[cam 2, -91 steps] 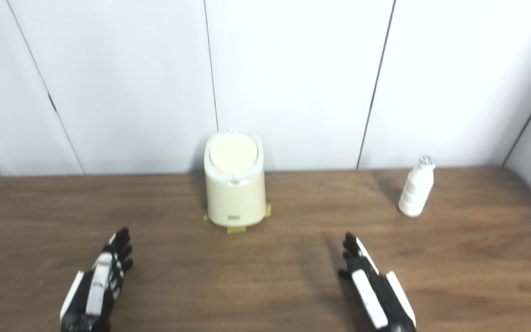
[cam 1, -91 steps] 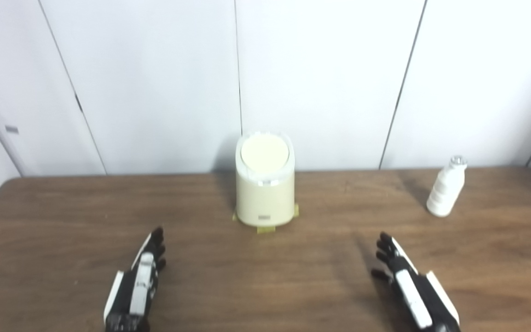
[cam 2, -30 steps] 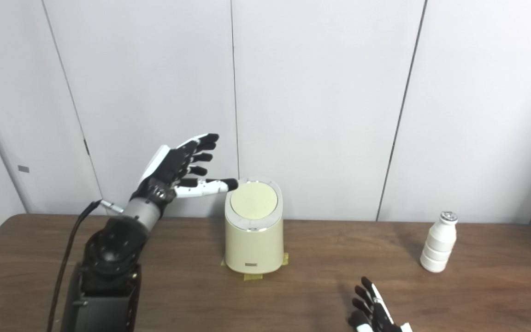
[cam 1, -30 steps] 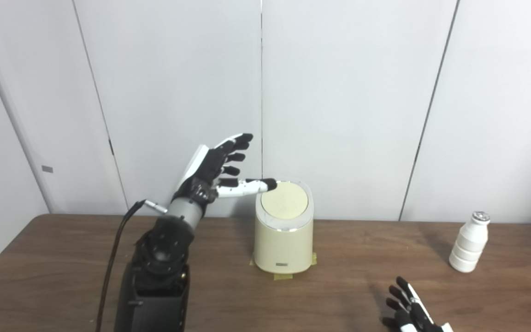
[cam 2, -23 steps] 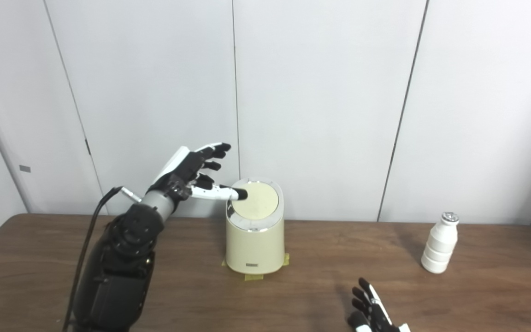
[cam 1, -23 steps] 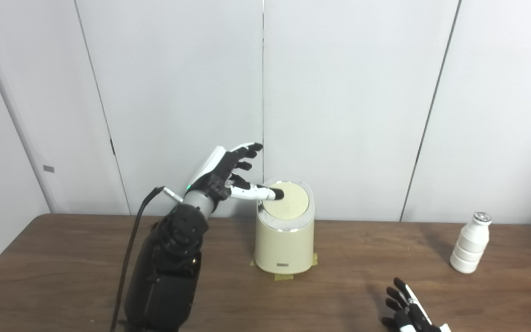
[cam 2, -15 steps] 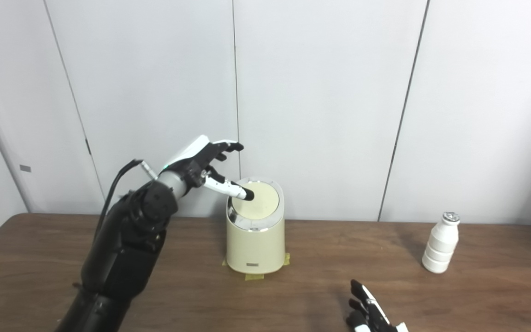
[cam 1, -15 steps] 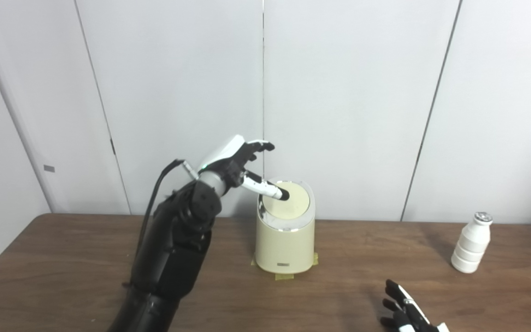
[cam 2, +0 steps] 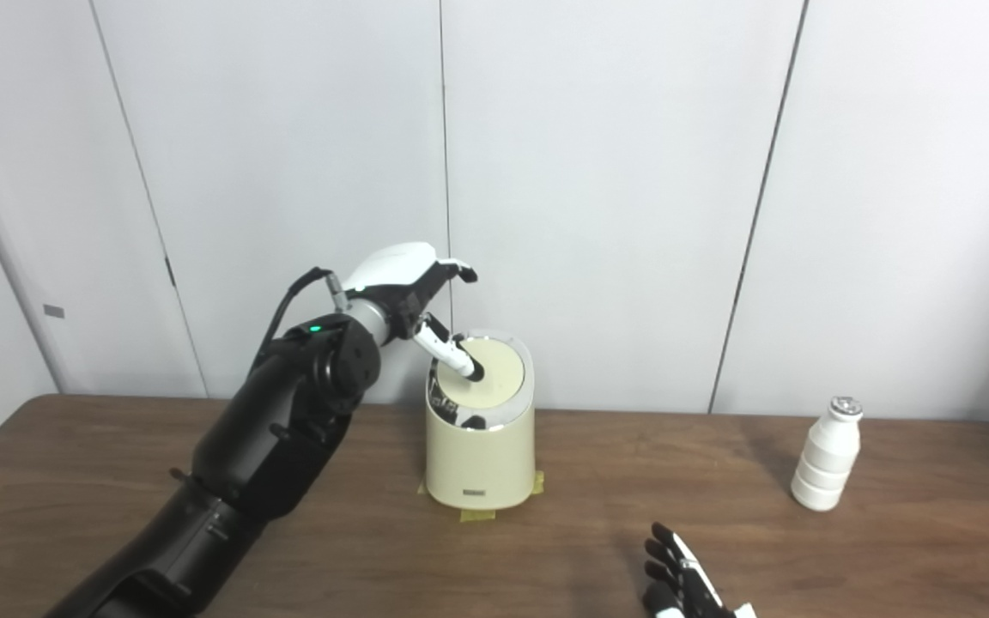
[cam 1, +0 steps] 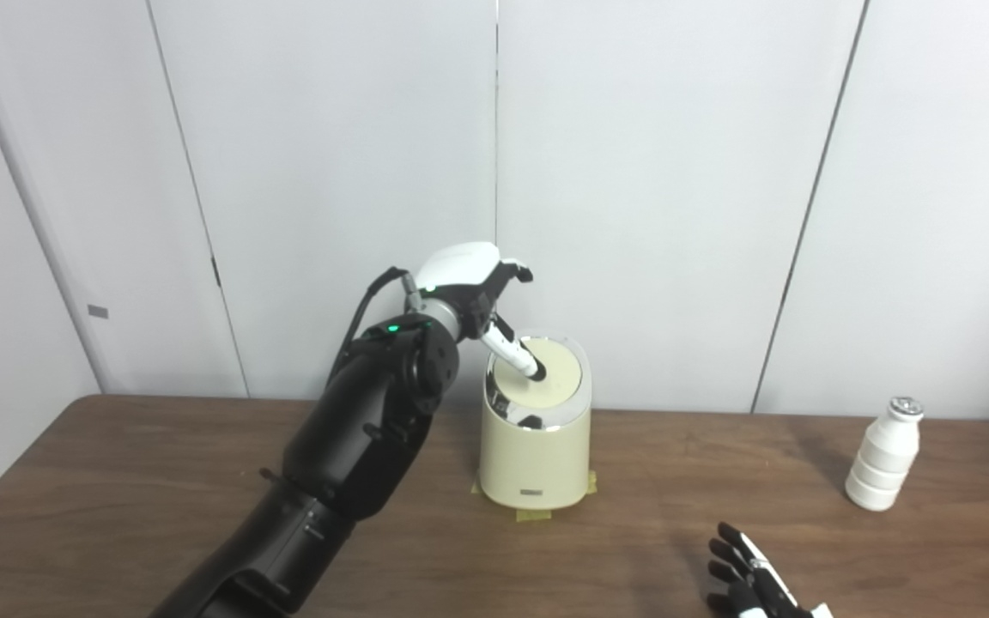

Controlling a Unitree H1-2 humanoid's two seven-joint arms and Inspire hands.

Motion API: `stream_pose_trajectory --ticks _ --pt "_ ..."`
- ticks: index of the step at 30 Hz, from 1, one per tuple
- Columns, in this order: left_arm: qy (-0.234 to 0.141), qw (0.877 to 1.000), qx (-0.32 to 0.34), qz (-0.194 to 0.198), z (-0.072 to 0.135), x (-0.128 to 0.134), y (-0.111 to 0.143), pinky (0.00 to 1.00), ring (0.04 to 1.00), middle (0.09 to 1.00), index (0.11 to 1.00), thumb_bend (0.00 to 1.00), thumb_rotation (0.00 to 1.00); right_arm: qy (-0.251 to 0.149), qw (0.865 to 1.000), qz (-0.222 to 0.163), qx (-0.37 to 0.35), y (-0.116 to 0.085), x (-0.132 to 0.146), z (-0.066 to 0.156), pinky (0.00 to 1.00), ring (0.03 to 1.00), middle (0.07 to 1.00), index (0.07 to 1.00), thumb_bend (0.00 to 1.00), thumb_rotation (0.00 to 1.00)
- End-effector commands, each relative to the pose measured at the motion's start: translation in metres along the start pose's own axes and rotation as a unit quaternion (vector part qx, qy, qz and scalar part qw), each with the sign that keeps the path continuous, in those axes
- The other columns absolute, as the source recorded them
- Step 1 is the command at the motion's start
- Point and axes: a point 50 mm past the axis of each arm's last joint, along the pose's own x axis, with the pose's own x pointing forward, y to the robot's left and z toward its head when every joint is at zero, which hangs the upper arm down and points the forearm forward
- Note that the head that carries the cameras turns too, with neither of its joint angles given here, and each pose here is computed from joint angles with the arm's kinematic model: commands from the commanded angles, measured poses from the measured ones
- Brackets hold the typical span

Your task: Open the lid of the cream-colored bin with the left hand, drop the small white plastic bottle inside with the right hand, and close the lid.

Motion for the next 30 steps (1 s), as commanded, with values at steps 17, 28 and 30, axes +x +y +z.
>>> stream_pose_trajectory --ticks 17,28,30 --pt "-0.059 0.993 0.061 0.083 0.027 0.017 0.008 0.76 0.856 0.878 0.841 0.96 0.15 0.000 1.000 0.004 0.029 0.014 -0.003 0.012 0.77 0.894 0.909 0.932 0.57 0.99" --pt "-0.078 0.991 0.086 0.074 0.029 0.017 -0.004 0.80 0.888 0.886 0.844 0.95 0.12 -0.004 0.999 0.000 0.032 0.015 -0.001 0.017 0.77 0.888 0.906 0.931 0.58 0.98" --pt "-0.080 0.989 0.104 0.072 0.031 0.017 -0.007 0.79 0.878 0.879 0.844 0.96 0.12 -0.005 0.999 -0.001 0.040 0.015 -0.001 0.017 0.78 0.890 0.907 0.932 0.60 0.96"
